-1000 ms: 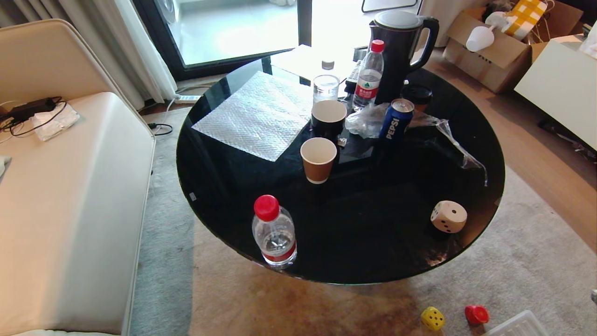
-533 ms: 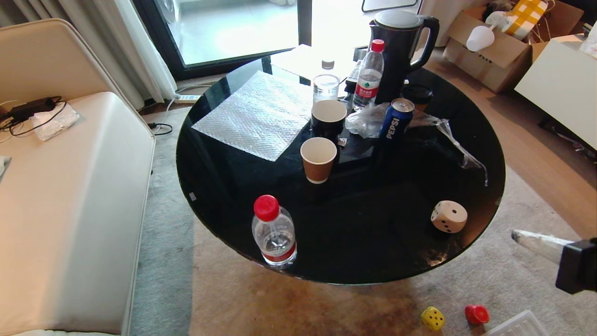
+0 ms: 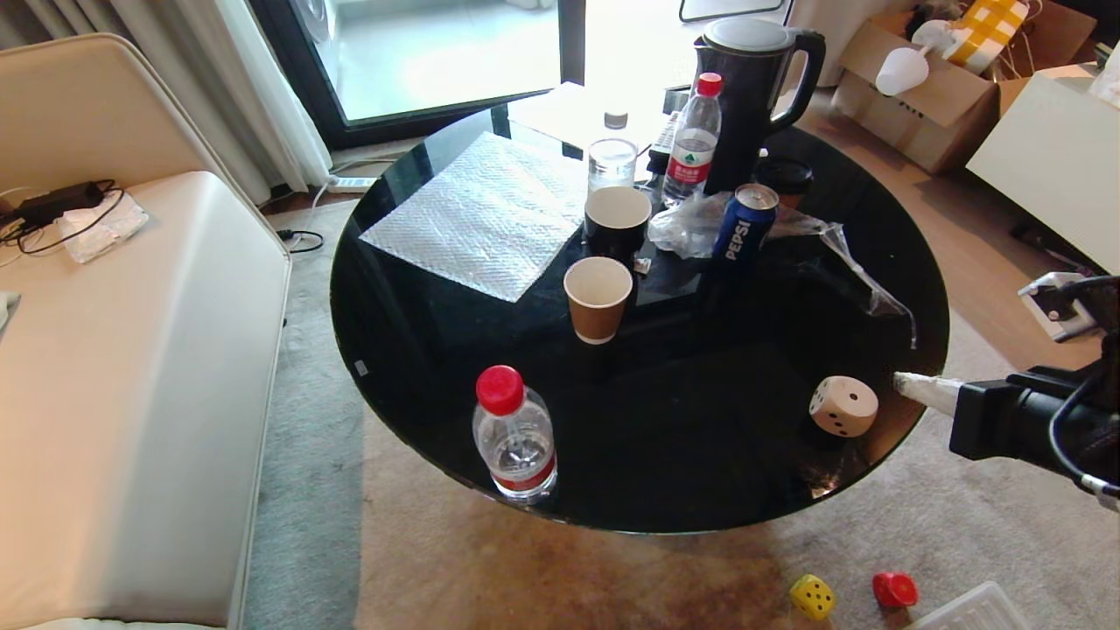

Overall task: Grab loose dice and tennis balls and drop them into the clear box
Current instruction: Pick up toys out of the box

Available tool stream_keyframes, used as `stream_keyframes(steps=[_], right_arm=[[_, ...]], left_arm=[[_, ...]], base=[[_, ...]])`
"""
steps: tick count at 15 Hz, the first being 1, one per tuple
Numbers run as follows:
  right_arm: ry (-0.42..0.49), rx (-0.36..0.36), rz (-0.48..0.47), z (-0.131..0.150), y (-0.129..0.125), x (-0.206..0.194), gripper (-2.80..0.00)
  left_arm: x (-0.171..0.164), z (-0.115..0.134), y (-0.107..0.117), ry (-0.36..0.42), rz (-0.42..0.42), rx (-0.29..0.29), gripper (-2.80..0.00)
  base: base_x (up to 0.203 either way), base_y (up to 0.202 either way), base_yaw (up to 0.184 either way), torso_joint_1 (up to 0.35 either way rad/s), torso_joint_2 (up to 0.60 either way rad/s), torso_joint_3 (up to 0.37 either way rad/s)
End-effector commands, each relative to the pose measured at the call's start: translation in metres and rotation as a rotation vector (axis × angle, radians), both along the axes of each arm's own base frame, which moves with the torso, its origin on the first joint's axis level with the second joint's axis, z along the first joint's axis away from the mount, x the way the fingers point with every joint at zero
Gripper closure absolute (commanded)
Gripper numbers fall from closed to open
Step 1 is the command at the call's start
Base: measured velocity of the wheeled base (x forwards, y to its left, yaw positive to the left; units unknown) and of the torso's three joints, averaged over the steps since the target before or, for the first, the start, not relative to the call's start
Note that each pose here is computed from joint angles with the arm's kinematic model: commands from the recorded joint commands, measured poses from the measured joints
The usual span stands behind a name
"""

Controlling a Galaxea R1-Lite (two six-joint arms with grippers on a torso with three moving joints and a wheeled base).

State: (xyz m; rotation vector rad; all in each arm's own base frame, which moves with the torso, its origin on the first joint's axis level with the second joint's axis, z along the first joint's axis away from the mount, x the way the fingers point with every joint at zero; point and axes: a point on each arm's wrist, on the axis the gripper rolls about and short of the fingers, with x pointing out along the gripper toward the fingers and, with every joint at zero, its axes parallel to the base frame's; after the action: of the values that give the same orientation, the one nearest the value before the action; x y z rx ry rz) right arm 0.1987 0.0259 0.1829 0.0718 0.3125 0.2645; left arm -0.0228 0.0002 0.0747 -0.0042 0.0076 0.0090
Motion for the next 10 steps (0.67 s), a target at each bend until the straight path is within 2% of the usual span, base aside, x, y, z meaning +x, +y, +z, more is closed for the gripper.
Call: stream_keyframes(steps=[1,2,5,8,10], right_arm=[[0.013,-0.039,-0.056,-0.003,-0.007,0.013,-2.80],[0.021,-0.061,-0.084,-0.006,-0.011,0.017,-2.80],[0.041,-0.065,-0.118,-0.009,-0.018,0.032,-2.80],[0.018,-0.067,-0.111,-0.004,-0.018,0.048,-2.80],[0.042,-0.077,-0.099,-0.013,-0.018,0.057,-2.80]], left_arm=[[0.000,0.000,0.000,0.000,0.000,0.000,0.00],[0.000,0.000,0.000,0.000,0.000,0.000,0.00],[0.000,0.000,0.000,0.000,0.000,0.000,0.00],[0.000,0.000,0.000,0.002,0.000,0.000,0.00],[0.000,0.000,0.000,0.000,0.000,0.000,0.00]], base=[[0.000,0.000,0.000,0.000,0.00,0.000],[0.000,0.000,0.000,0.000,0.00,0.000],[0.000,0.000,0.000,0.000,0.00,0.000],[0.000,0.000,0.000,0.000,0.00,0.000],[0.000,0.000,0.000,0.000,0.00,0.000]])
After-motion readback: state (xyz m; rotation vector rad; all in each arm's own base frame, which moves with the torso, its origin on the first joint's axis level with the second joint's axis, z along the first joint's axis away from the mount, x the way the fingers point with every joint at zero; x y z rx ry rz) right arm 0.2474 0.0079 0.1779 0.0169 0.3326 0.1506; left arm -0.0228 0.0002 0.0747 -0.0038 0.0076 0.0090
